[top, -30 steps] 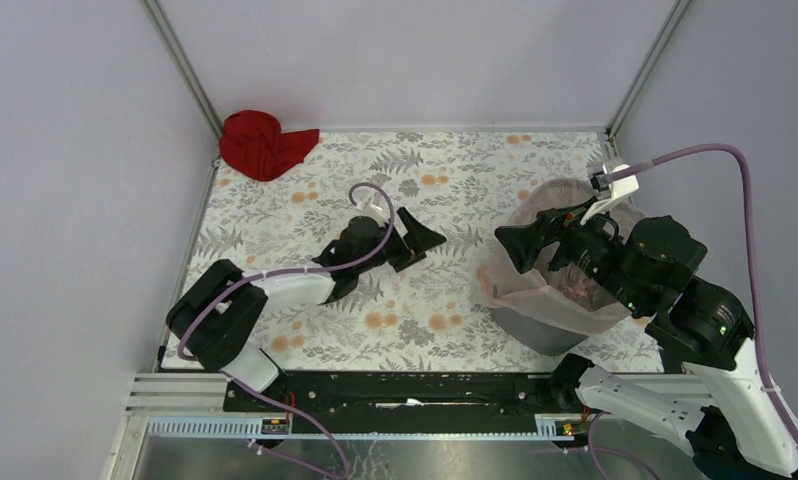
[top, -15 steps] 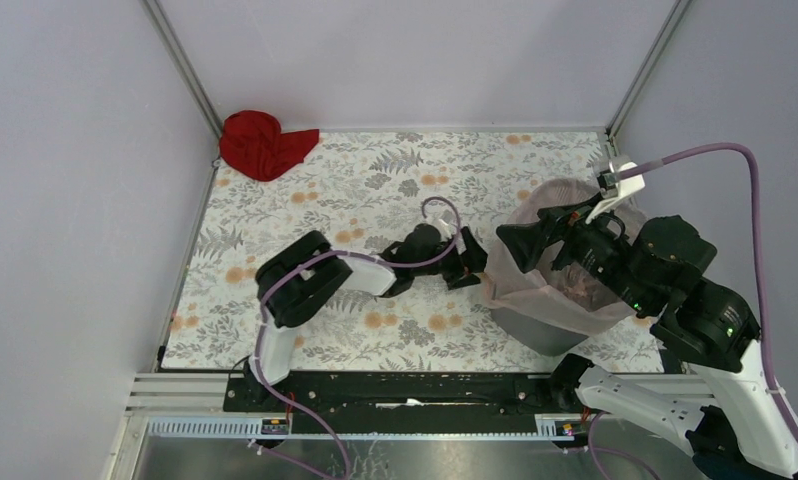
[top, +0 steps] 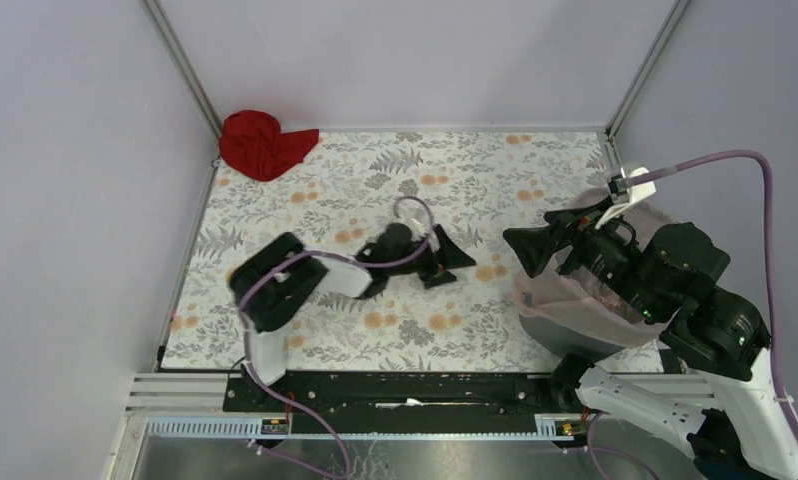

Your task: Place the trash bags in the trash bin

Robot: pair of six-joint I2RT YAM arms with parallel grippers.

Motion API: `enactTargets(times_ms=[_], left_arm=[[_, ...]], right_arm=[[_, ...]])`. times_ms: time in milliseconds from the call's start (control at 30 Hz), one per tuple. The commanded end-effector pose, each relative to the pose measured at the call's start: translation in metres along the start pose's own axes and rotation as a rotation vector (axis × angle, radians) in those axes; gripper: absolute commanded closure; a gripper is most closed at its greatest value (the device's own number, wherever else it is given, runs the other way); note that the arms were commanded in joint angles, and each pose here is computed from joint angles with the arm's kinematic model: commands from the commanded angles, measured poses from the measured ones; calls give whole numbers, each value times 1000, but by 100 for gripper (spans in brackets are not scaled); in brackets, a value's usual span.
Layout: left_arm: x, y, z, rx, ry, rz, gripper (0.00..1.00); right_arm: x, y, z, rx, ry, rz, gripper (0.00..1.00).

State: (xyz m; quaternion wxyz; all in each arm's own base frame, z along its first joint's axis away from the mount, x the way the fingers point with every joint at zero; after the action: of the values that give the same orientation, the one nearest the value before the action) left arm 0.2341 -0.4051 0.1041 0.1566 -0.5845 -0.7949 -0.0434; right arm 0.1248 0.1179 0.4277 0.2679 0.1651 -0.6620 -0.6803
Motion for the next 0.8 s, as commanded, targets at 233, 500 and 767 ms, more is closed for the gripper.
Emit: enactTargets(times_ms=[233,500,767], left_arm=[[243,50,-131,-509,151,-611,1],[419,-5,-267,-810,100,-1046,1],[494,-49,-302,-948,-77,-1213,1]], right_arm=[[-4,22,-6,48,-42,-65,0],[43,83,-8,116,-12,-199,0],[64,94,-24,23,-126,-273,0]])
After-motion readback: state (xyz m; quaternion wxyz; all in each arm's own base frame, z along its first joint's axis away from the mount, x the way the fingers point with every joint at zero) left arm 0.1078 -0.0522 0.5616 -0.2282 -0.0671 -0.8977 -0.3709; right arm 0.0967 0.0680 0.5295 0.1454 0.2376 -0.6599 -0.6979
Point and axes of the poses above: each gripper's point midway between its finger pads, its own x axis back along the fingers, its own z axis along the line the jaws close on, y = z × x, the point moved 5 cm from there along x, back along the fingers, and after that the axes turned 14 degrees about x, right-handed, at the moved point
